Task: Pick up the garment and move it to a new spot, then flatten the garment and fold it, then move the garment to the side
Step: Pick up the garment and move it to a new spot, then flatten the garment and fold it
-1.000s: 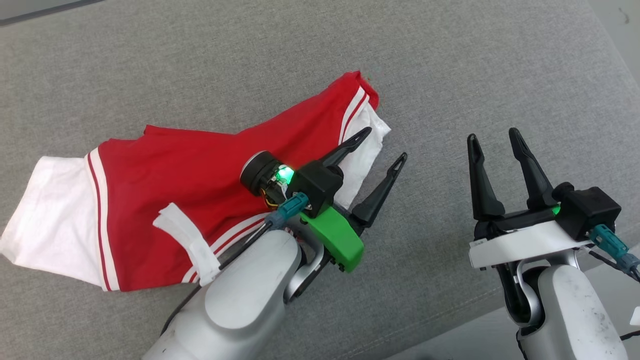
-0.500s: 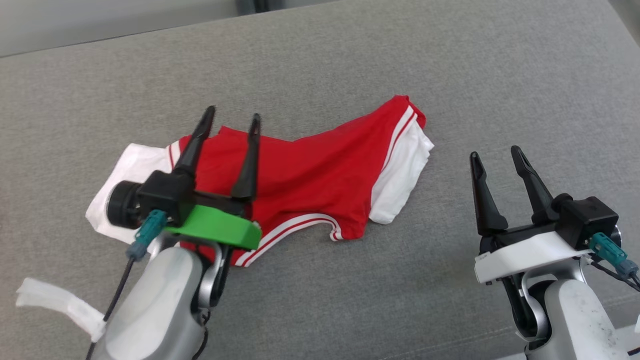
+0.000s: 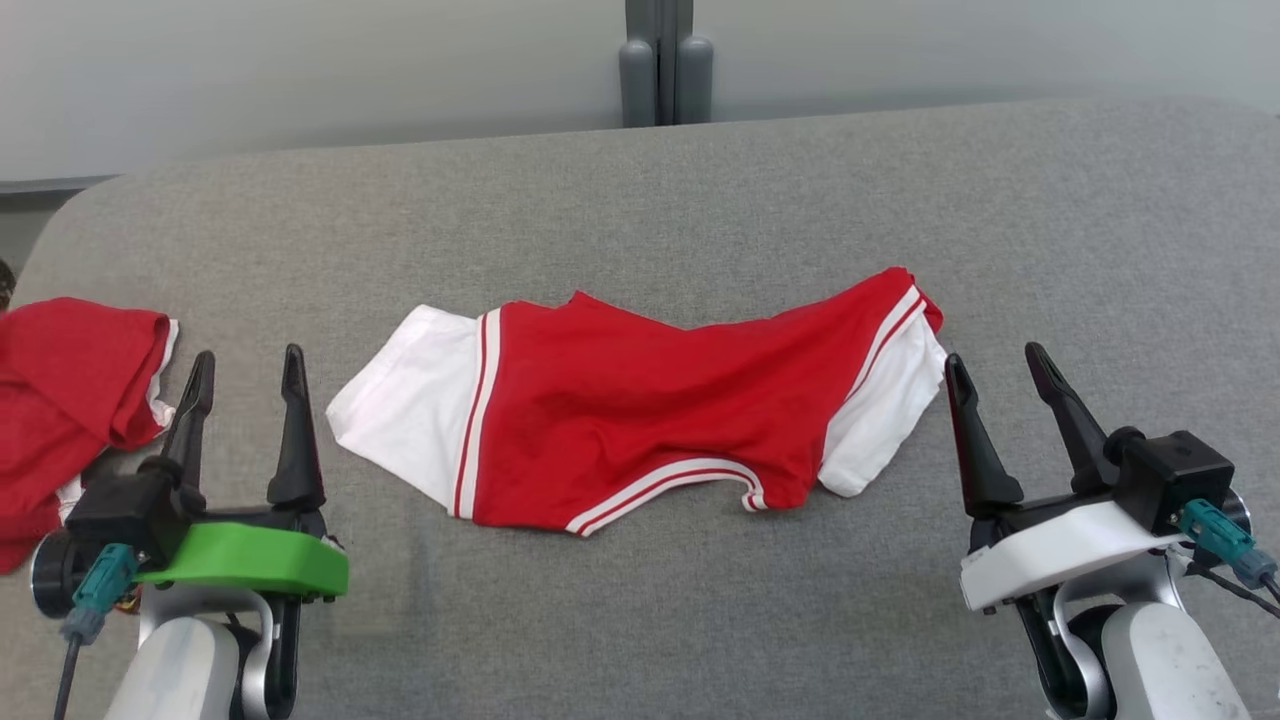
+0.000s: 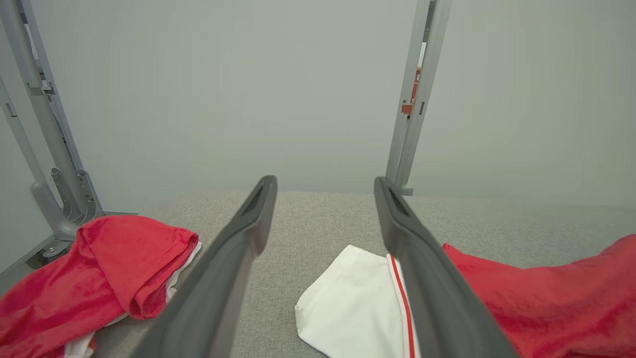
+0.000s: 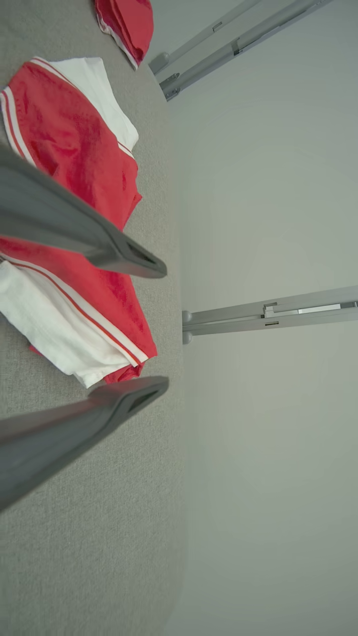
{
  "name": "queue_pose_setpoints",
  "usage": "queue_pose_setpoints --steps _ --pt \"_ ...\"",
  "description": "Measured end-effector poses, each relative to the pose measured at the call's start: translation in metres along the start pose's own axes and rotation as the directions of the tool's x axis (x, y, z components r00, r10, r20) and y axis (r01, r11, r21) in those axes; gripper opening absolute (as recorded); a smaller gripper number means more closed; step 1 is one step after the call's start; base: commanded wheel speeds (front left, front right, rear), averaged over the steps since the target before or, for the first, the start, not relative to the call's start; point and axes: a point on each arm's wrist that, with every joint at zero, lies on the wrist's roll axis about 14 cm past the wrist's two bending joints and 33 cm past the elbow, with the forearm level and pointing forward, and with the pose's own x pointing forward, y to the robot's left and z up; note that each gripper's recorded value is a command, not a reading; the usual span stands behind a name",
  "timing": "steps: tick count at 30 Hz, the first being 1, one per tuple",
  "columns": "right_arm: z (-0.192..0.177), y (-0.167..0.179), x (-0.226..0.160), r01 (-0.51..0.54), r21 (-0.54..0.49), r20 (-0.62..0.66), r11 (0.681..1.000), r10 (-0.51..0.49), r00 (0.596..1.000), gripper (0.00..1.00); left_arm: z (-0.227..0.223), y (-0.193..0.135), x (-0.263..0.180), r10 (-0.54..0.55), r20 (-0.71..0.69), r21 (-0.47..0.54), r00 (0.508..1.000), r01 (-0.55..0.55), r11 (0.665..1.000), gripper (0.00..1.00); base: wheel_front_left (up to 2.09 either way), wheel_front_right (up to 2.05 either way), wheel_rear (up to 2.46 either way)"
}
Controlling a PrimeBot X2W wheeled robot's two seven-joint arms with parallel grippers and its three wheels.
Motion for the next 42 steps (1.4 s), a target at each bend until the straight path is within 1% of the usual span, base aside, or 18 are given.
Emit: queue_pose_setpoints --steps 8,17,36,39,42 --pt "-0.001 -0.002 -0.019 0.015 -0.006 -0.021 1.000 -0.015 1.000 1.00 -0.011 -0.003 -0.024 -0.010 -0.038 0.003 0.999 0.010 1.000 1.00 0.00 0.00 0.00" --pt "0.000 -0.008 -0.035 0.044 -0.007 -0.035 0.999 -0.044 0.998 1.00 -0.019 -0.007 -0.034 -0.027 -0.066 0.010 0.997 0.027 1.000 1.00 0.00 0.00 0.00" --pt "0.000 -0.010 -0.036 0.056 -0.001 -0.035 0.998 -0.056 0.998 1.00 -0.023 -0.008 -0.035 -0.031 -0.075 0.015 0.997 0.032 0.999 1.00 0.00 0.00 0.00" --pt "-0.006 -0.004 -0.034 0.038 0.000 -0.057 0.999 -0.038 0.998 1.00 -0.025 -0.008 -0.034 -0.030 -0.082 0.015 0.996 0.031 0.999 1.00 0.00 0.00 0.00" --pt "-0.016 0.012 -0.028 -0.021 0.001 -0.095 1.000 0.021 0.995 1.00 -0.023 -0.009 -0.028 -0.034 -0.073 0.019 0.997 0.036 0.999 1.00 0.00 0.00 0.00"
